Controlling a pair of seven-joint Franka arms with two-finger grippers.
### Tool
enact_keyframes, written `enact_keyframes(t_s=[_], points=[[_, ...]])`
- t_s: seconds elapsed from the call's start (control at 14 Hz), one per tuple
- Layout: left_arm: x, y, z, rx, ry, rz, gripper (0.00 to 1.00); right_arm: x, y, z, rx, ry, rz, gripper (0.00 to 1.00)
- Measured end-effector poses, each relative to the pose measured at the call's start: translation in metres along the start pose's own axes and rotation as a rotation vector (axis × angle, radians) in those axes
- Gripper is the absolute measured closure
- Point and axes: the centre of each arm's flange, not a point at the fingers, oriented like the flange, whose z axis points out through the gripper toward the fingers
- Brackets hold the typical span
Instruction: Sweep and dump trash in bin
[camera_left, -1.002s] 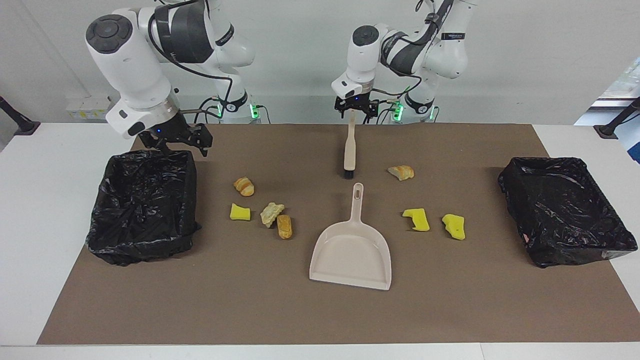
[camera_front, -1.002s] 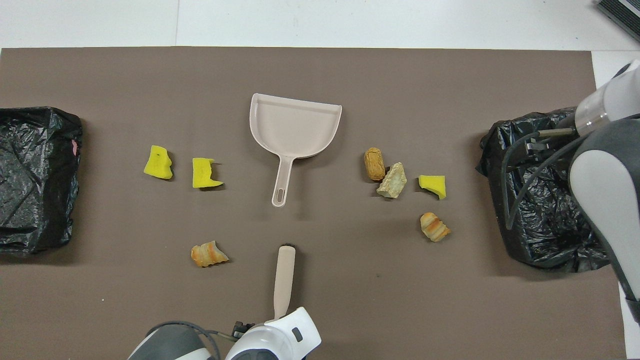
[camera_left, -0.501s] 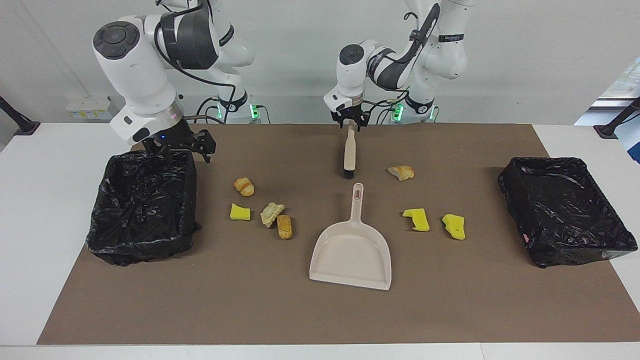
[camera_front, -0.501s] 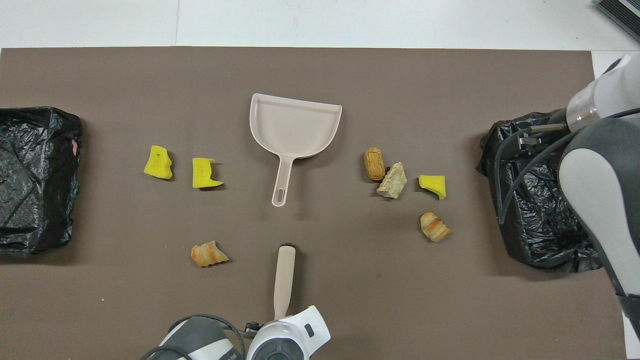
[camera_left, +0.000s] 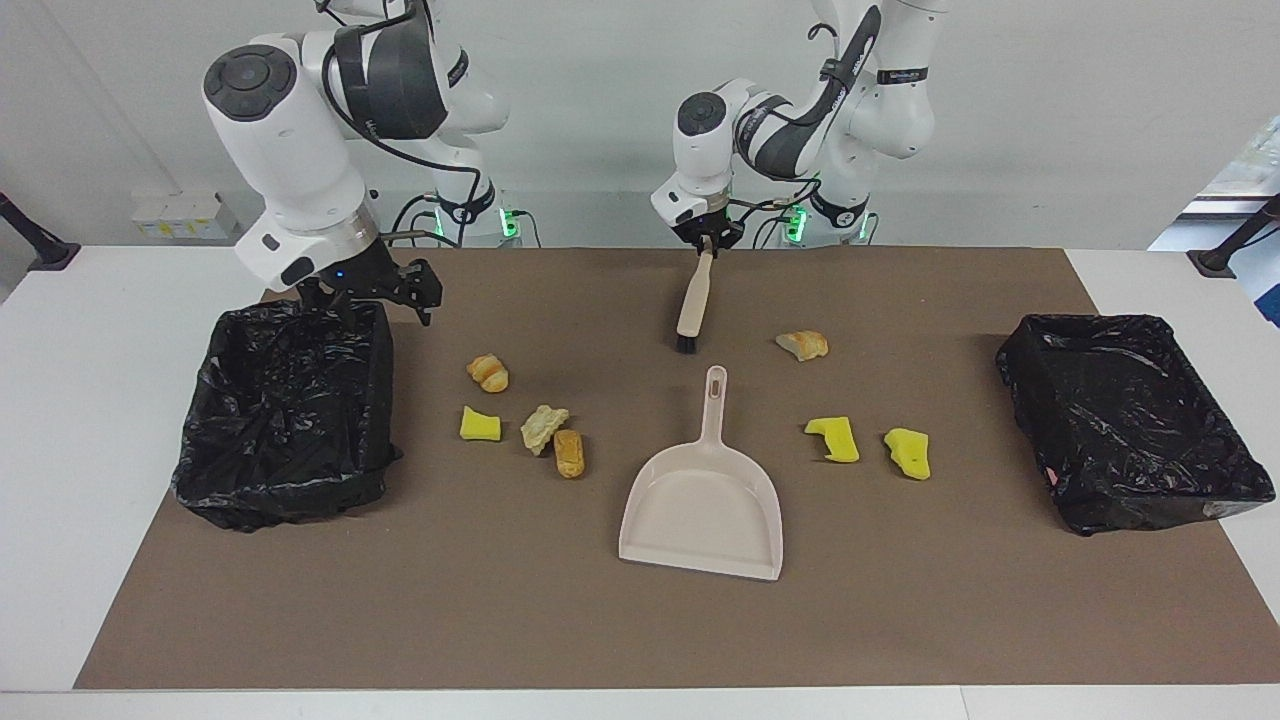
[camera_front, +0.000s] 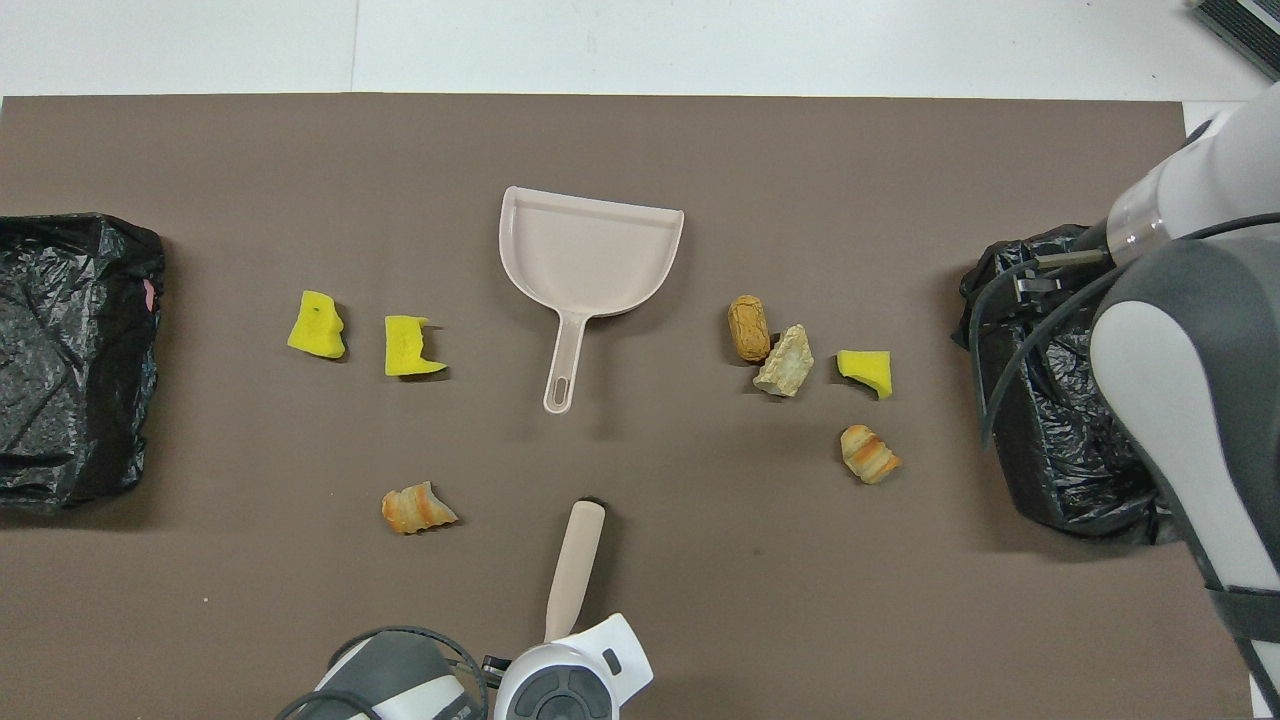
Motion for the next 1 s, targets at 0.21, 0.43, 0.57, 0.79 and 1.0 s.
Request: enact_keyframes(t_s=[0.21, 0.43, 0.57, 0.79, 1.0], points=[[0.014, -0.019, -0.014, -0.005, -0.025, -0.046, 0.74, 0.01, -0.028, 0.013, -0.001, 0.001, 0.025, 0.0], [0.041, -0.068, -0.025, -0.034, -0.046, -0.076, 0.74, 0.017, -0.058, 0.02, 0.002, 0.027, 0.074, 0.0], [0.054, -0.101, -0.025, -0.052, -0.061, -0.084, 0.74, 0.022, -0.08, 0.027, 0.006, 0.046, 0.107, 0.0], [0.067, -0.144, -0.022, -0.069, -0.069, -0.073, 0.74, 0.026, -0.129, 0.04, 0.017, 0.074, 0.162, 0.0], [0.085, -0.199, -0.018, -0.096, -0.071, -0.057, 0.74, 0.027, -0.169, 0.051, 0.031, 0.098, 0.2, 0.0]])
